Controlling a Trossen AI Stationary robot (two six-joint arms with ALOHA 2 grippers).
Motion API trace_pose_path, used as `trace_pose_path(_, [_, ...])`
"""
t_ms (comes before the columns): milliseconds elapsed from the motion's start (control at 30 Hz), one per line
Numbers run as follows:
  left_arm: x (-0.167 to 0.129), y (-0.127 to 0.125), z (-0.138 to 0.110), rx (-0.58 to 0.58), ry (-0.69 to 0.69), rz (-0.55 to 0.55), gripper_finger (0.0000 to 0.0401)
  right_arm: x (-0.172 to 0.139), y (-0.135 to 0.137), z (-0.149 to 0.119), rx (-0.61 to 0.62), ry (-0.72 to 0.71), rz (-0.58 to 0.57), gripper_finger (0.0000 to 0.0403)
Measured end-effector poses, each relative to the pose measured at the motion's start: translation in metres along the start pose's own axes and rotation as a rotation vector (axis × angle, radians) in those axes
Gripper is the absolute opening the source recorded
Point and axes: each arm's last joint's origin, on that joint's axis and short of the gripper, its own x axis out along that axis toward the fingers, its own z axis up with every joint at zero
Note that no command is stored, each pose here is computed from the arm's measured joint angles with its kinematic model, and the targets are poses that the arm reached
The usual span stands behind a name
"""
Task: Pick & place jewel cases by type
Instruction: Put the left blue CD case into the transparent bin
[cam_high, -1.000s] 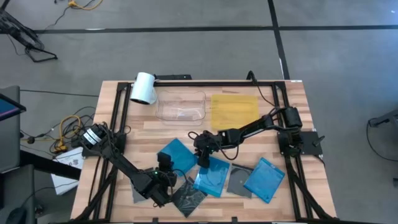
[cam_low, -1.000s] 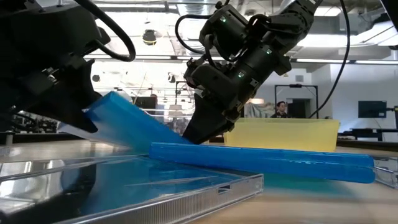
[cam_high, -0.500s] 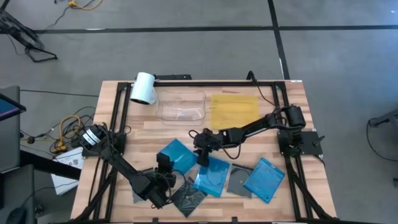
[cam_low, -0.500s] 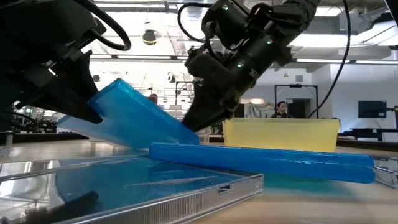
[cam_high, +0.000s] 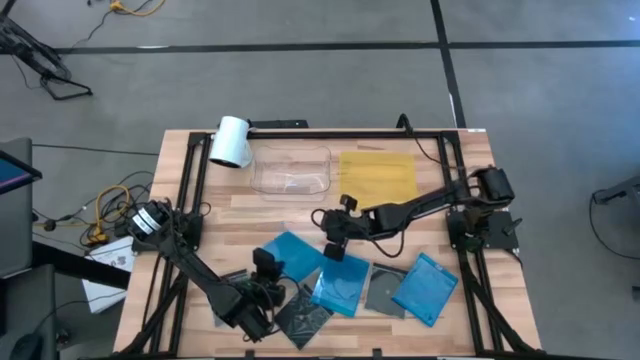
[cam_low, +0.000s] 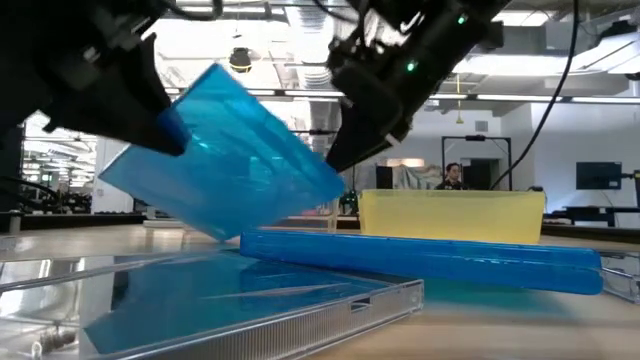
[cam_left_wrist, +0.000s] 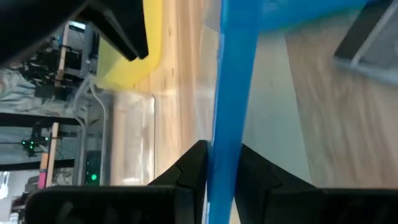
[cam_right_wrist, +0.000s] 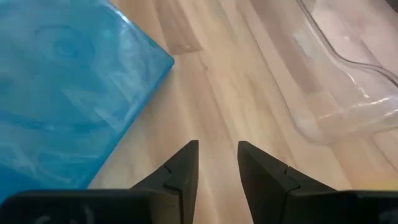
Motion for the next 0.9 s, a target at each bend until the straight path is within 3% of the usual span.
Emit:
trace_pose_path(500, [-0.008, 0.010, 0.012, 0.008, -0.016, 0.046, 0.0039, -0.049, 0.012, 0.005, -0.055, -0.065, -0.089, 0.0107])
trace_pose_path(667, [-0.009, 0.010, 0.012, -0.015, -0.025, 0.055, 0.0037, -0.059, 0.014, 0.003, -0.075, -0.054, -0.082, 0.0107])
trace_pose_path(900, [-0.010, 0.011, 0.012, -0.078, -0.050, 0.094, 0.0036, -0.069, 0.015, -0.004, -0.096, -0.020, -0.168, 0.0107])
